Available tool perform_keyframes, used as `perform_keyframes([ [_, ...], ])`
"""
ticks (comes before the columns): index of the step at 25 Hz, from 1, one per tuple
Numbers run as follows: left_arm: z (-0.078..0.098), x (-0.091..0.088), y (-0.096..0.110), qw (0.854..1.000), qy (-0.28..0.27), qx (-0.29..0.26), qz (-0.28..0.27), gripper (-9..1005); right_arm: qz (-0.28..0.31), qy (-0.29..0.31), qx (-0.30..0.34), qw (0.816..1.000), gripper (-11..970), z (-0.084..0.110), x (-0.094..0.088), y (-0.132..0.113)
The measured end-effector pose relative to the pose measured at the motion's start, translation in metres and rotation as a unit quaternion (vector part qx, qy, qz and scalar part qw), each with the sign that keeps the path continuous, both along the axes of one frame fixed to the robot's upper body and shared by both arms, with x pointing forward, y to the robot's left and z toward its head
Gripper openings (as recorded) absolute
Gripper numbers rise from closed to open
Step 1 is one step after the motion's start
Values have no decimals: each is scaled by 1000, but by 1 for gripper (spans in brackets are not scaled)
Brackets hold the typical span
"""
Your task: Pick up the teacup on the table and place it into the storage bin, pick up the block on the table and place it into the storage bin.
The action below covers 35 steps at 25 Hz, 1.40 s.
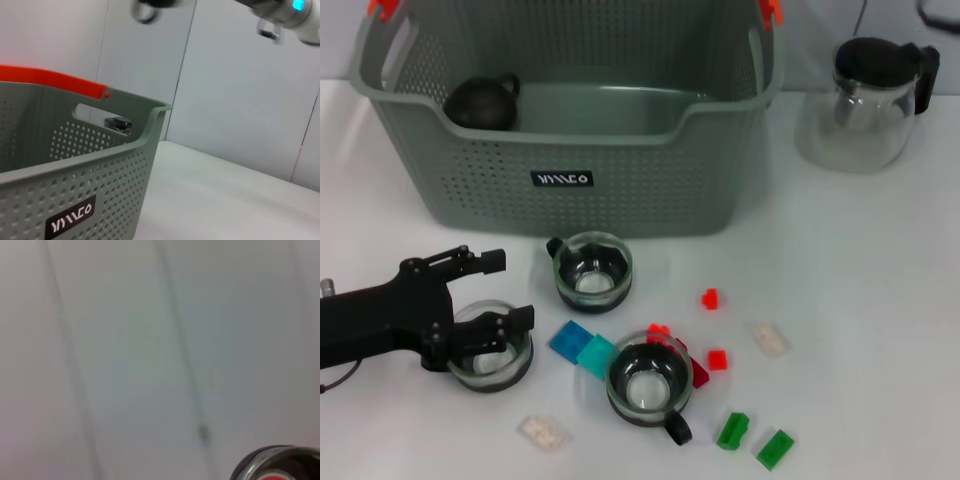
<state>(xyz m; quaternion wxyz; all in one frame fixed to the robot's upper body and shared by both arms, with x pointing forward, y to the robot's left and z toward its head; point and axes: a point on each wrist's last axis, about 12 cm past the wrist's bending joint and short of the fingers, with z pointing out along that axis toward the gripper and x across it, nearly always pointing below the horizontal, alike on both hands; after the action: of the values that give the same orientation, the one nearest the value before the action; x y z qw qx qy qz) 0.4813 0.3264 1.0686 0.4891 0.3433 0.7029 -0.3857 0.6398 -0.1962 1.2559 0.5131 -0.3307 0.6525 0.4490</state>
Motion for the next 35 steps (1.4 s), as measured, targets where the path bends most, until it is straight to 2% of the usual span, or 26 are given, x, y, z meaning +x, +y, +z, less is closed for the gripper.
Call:
perform_keyframes([
  [5,-1,1,-1,1000,0,-5,9,872,-45,11,-100,994,56,14,43,57],
  [7,-2,2,-2,1000,0,-6,11,872,-65,10,-171,983,56,13,56,87],
  [8,-2,2,-3,1000,0,-7,11,872,-65,10,-171,983,56,13,56,87],
  [11,-3,3,-4,1000,0,-9,12,873,-66,-2,-239,969,56,6,56,115],
  [15,-4,2,-5,1000,2,-10,15,873,-56,-16,-317,947,56,-18,53,139],
  [22,-7,0,-7,1000,6,-14,17,873,-81,-2,-349,934,56,-44,55,146],
  [35,-8,-1,-8,1000,8,-17,16,872,-131,29,-353,926,55,-73,59,142],
])
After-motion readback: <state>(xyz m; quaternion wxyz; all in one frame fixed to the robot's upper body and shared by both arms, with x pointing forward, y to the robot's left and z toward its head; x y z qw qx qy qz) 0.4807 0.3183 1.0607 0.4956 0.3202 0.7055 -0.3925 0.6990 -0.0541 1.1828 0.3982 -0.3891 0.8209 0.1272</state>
